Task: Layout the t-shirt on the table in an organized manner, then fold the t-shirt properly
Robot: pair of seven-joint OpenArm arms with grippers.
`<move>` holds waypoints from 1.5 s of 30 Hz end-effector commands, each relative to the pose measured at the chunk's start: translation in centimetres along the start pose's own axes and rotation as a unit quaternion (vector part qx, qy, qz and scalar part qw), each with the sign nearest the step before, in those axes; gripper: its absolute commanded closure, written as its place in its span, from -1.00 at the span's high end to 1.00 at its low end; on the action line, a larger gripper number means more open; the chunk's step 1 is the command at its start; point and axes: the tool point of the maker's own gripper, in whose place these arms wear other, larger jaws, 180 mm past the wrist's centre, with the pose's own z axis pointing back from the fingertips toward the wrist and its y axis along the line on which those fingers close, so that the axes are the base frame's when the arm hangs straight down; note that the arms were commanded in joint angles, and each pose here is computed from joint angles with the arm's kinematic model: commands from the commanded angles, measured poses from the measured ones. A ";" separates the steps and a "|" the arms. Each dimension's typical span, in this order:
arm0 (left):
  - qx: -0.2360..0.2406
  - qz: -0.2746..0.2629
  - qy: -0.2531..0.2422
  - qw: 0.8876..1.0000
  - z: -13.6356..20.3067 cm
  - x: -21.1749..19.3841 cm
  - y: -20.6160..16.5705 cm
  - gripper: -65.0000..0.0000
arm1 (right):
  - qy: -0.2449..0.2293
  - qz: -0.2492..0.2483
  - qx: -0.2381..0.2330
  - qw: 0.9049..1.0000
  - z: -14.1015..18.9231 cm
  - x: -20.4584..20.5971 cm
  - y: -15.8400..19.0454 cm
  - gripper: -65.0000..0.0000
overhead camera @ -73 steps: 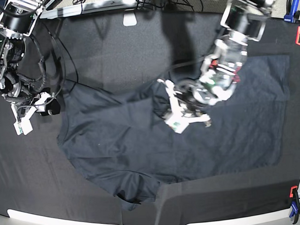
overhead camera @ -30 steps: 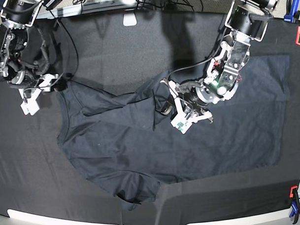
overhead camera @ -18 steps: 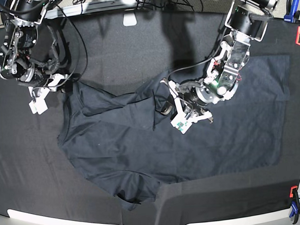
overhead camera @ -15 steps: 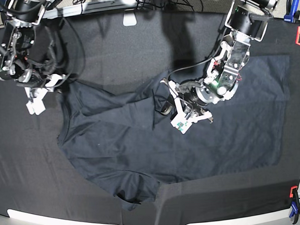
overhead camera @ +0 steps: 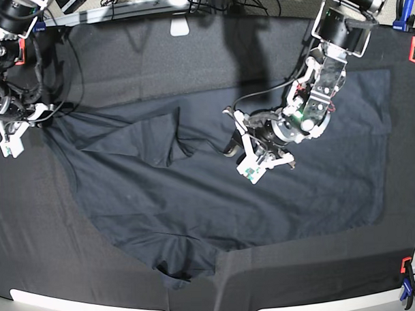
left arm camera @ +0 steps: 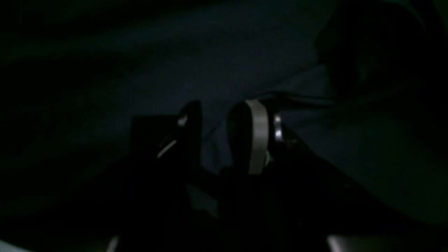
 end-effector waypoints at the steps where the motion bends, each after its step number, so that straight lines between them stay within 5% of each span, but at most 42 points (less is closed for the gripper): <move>1: 0.005 -0.003 -0.030 1.000 0.0 2.1 0.5 -0.43 | -0.025 0.009 -0.015 1.000 0.9 1.8 -1.0 -1.00; 9: 0.004 -0.003 -0.034 0.999 0.1 2.5 0.5 -0.43 | -0.011 -0.002 0.017 1.000 1.7 1.7 -0.5 -0.81; 16: -0.016 0.012 -0.069 0.997 1.2 6.1 -0.7 -0.43 | -0.098 -0.014 0.004 0.995 5.8 5.4 -2.3 -0.81; 21: -0.089 0.049 -0.100 0.990 2.9 8.4 -4.4 -0.43 | -0.156 -0.034 0.012 0.987 8.0 7.1 -2.8 -0.81; 30: -0.136 0.110 -0.070 0.982 3.1 4.5 -10.3 -0.43 | -0.217 -0.045 0.097 0.970 8.8 9.5 0.3 -0.81; 35: -0.155 0.127 -0.075 0.977 3.4 3.6 -12.8 -0.43 | -0.194 -0.023 0.123 0.973 7.4 9.4 2.5 -0.81; 45: -0.058 0.015 -0.038 0.997 1.4 3.1 -11.8 -0.43 | -0.154 0.009 0.156 0.976 5.4 8.7 5.6 -0.81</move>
